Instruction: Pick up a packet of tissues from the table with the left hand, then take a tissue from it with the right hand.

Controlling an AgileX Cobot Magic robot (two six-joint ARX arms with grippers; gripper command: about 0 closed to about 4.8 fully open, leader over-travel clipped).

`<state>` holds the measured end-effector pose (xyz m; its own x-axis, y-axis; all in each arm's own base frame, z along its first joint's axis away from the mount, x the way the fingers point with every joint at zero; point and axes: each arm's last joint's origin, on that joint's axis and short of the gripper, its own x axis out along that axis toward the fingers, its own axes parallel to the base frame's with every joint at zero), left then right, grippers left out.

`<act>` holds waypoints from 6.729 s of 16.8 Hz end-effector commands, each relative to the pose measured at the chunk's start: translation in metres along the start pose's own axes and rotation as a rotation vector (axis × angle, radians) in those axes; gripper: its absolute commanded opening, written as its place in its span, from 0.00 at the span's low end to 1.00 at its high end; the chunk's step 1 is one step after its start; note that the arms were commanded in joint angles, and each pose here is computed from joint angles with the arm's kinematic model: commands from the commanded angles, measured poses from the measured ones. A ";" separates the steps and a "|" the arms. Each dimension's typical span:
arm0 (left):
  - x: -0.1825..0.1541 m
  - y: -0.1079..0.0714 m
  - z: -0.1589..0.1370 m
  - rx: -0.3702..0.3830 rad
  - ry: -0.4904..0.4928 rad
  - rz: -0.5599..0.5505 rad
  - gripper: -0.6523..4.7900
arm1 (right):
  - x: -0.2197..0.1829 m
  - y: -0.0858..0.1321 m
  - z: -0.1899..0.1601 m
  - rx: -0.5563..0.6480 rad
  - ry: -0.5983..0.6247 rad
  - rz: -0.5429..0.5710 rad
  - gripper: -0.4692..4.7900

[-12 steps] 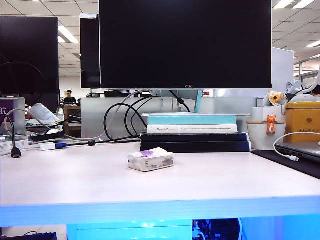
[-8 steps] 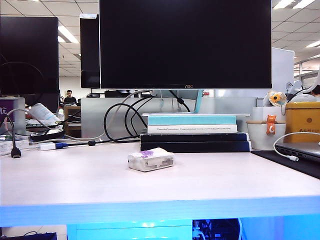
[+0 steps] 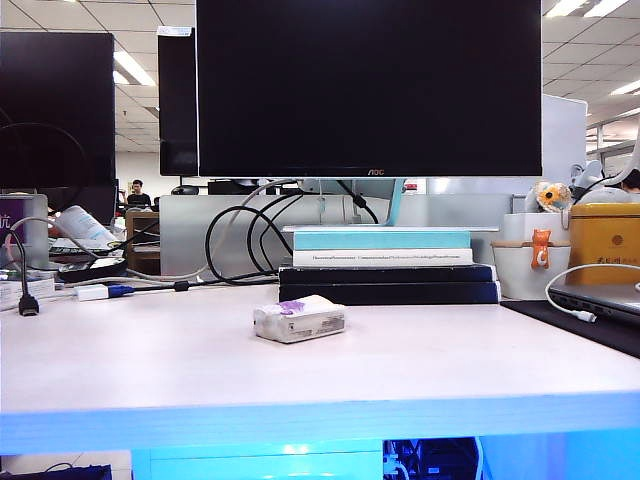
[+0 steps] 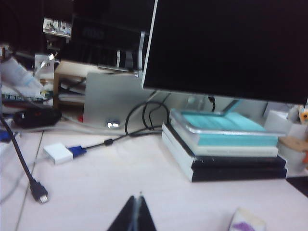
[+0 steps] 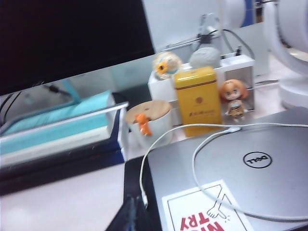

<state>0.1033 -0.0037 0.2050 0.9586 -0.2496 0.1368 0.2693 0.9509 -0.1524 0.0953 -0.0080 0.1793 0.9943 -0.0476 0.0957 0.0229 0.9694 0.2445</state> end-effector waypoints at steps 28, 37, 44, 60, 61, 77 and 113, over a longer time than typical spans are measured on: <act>0.172 -0.043 -0.059 0.121 0.418 -0.659 0.99 | 0.139 0.039 0.019 0.143 0.768 0.539 0.08; 0.176 -0.082 -0.095 0.166 0.466 -0.621 1.00 | 0.143 0.054 0.010 0.115 0.781 0.574 0.08; 0.207 -0.099 -0.118 0.158 0.523 -0.566 1.00 | 0.142 0.053 0.008 0.123 0.808 0.570 0.08; 0.216 -0.099 -0.153 0.130 0.628 -0.551 1.00 | 0.142 0.053 0.008 0.089 0.793 0.572 0.08; 0.216 -0.099 -0.153 0.130 0.625 -0.552 0.96 | 0.142 0.053 0.008 0.089 0.792 0.571 0.08; 0.214 -0.117 -0.097 0.128 0.588 -1.082 0.50 | 0.140 0.061 0.013 0.353 0.866 0.841 0.09; 0.228 -0.098 -0.074 0.174 0.606 -0.818 0.48 | 0.167 0.034 0.010 0.417 0.737 0.700 0.08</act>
<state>0.2999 -0.1675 0.1761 0.3036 -0.8763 -0.3741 0.9138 0.3791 -0.1462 0.2566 0.0089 0.2125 0.5714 0.7879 -0.2295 -0.4393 0.5299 0.7254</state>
